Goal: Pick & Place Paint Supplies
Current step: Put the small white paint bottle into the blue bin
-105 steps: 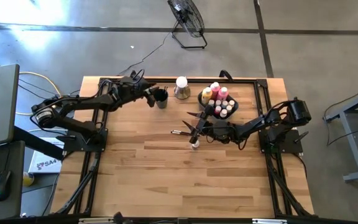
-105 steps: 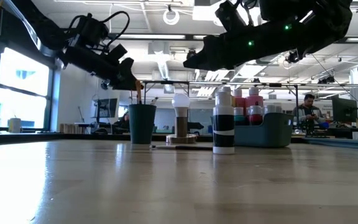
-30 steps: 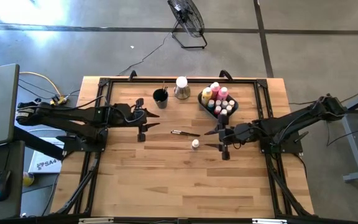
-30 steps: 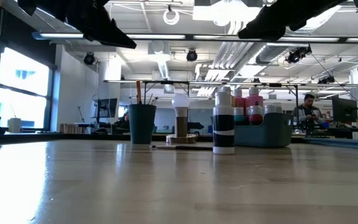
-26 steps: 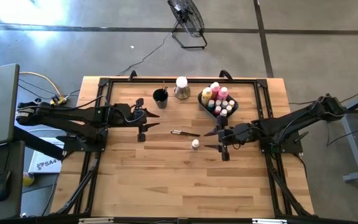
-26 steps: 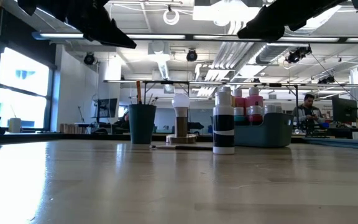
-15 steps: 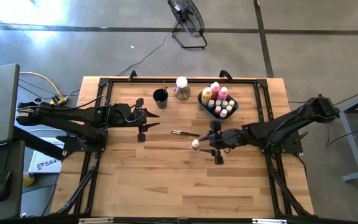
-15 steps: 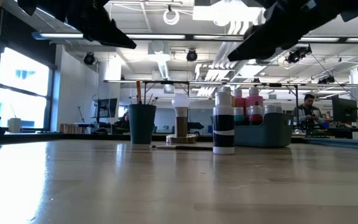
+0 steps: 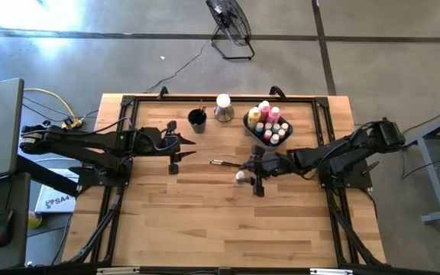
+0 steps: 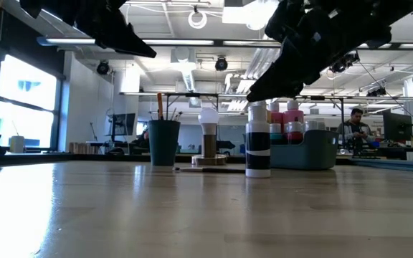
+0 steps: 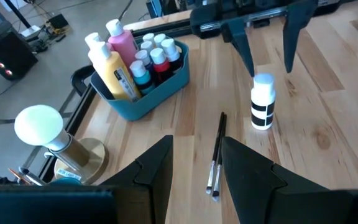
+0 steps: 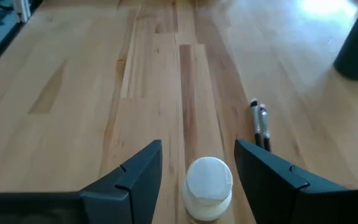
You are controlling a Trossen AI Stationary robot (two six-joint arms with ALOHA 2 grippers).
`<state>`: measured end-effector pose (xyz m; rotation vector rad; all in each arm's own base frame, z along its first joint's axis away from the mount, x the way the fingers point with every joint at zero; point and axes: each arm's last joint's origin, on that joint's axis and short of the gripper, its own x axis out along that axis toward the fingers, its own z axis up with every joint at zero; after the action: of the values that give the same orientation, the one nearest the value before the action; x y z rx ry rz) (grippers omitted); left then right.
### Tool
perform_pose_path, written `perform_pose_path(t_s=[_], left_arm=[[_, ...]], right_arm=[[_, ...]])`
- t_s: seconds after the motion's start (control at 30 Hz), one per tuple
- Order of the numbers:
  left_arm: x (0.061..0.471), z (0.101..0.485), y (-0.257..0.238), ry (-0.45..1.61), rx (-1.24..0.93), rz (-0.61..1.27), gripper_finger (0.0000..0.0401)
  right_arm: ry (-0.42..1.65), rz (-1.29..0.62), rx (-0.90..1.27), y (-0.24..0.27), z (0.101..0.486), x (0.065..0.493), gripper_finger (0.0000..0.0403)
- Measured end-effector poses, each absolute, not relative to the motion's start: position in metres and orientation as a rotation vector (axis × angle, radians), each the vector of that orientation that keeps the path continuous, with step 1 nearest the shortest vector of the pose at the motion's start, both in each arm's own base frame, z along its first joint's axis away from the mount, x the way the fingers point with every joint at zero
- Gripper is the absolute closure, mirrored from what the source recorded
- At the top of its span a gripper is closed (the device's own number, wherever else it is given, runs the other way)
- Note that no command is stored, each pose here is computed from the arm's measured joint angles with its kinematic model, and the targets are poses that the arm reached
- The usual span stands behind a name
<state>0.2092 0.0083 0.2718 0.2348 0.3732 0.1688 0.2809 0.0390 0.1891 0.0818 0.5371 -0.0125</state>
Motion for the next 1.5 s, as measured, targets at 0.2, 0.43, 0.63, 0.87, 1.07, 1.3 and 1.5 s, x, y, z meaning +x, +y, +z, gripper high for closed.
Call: perform_pose_path(t_s=[0.2,0.43,0.63,0.87,1.07,1.3,1.5], left_arm=[[0.208,0.27,0.008,0.397,0.236,0.166,0.0267],[0.208,0.27,0.008,0.398,0.236,0.166,0.0267],[0.208,0.269,0.008,0.399,0.237,0.166,0.0267],[0.208,0.269,0.008,0.399,0.237,0.166,0.0267],[0.208,0.269,0.008,0.399,0.236,0.166,0.0267],[0.208,0.269,0.008,0.399,0.236,0.166,0.0267],[0.208,0.269,0.008,0.399,0.236,0.166,0.0267]], right_arm=[[0.542,-0.022,0.146,0.03,0.188,0.282,0.0208],[0.538,-0.053,0.128,0.026,0.189,0.283,0.0208],[0.532,-0.046,0.121,0.026,0.189,0.283,0.0208],[0.531,-0.052,0.149,0.026,0.189,0.283,0.0208],[0.528,-0.045,0.095,0.027,0.189,0.283,0.0208],[0.496,-0.038,0.106,0.027,0.192,0.285,0.02],[0.495,-0.033,0.107,0.027,0.192,0.285,0.0146]])
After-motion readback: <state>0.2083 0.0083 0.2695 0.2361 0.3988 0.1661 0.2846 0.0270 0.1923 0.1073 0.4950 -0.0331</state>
